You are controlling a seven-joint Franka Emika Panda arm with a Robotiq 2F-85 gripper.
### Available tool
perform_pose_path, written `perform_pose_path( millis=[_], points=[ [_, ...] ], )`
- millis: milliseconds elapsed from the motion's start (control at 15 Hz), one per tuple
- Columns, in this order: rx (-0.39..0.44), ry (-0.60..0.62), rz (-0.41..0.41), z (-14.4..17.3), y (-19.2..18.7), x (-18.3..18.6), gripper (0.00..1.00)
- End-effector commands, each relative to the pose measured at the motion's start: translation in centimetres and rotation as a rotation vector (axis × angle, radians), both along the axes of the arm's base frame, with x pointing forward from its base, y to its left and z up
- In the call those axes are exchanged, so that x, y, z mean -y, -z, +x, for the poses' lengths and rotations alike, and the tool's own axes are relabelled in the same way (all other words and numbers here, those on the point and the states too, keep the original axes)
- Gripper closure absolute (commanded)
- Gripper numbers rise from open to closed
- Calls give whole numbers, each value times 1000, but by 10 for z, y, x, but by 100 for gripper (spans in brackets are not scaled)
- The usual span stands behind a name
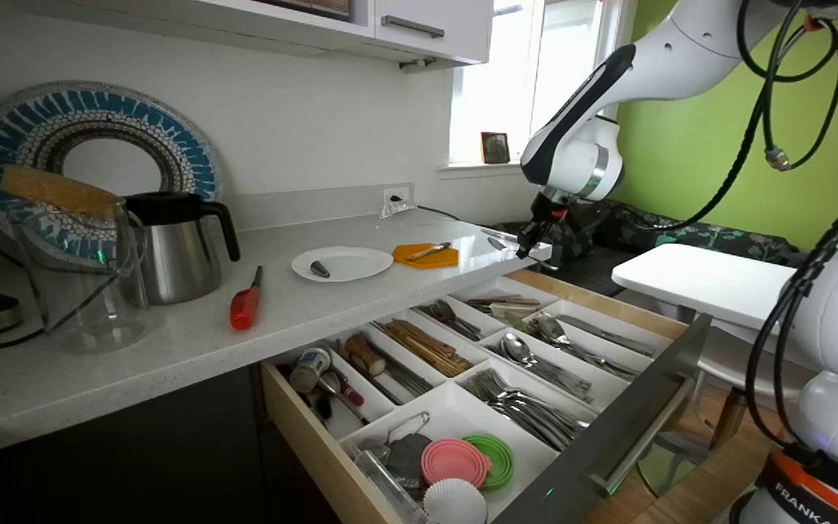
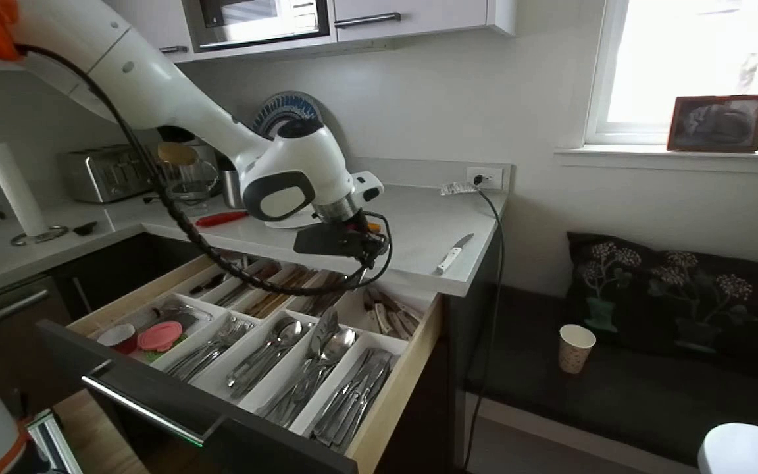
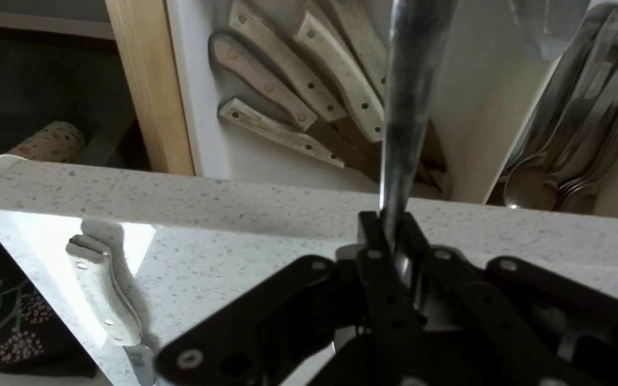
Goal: Move the spoons from the counter to the drawer
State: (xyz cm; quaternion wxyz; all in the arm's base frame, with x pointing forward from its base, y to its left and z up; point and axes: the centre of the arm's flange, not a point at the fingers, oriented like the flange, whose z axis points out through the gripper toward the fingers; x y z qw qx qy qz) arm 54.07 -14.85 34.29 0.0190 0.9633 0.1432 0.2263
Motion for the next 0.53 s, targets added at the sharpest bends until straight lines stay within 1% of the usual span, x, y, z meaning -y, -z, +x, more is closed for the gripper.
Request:
perform_pose_path(
  millis=[0, 133, 333, 467],
  points=[
    [59, -32, -45, -82, 3, -39, 98],
    [76, -50, -55, -116, 8, -50, 98],
    [89, -77, -27, -167, 12, -76, 98],
    [25, -109, 33, -201, 10, -94, 98]
  ],
)
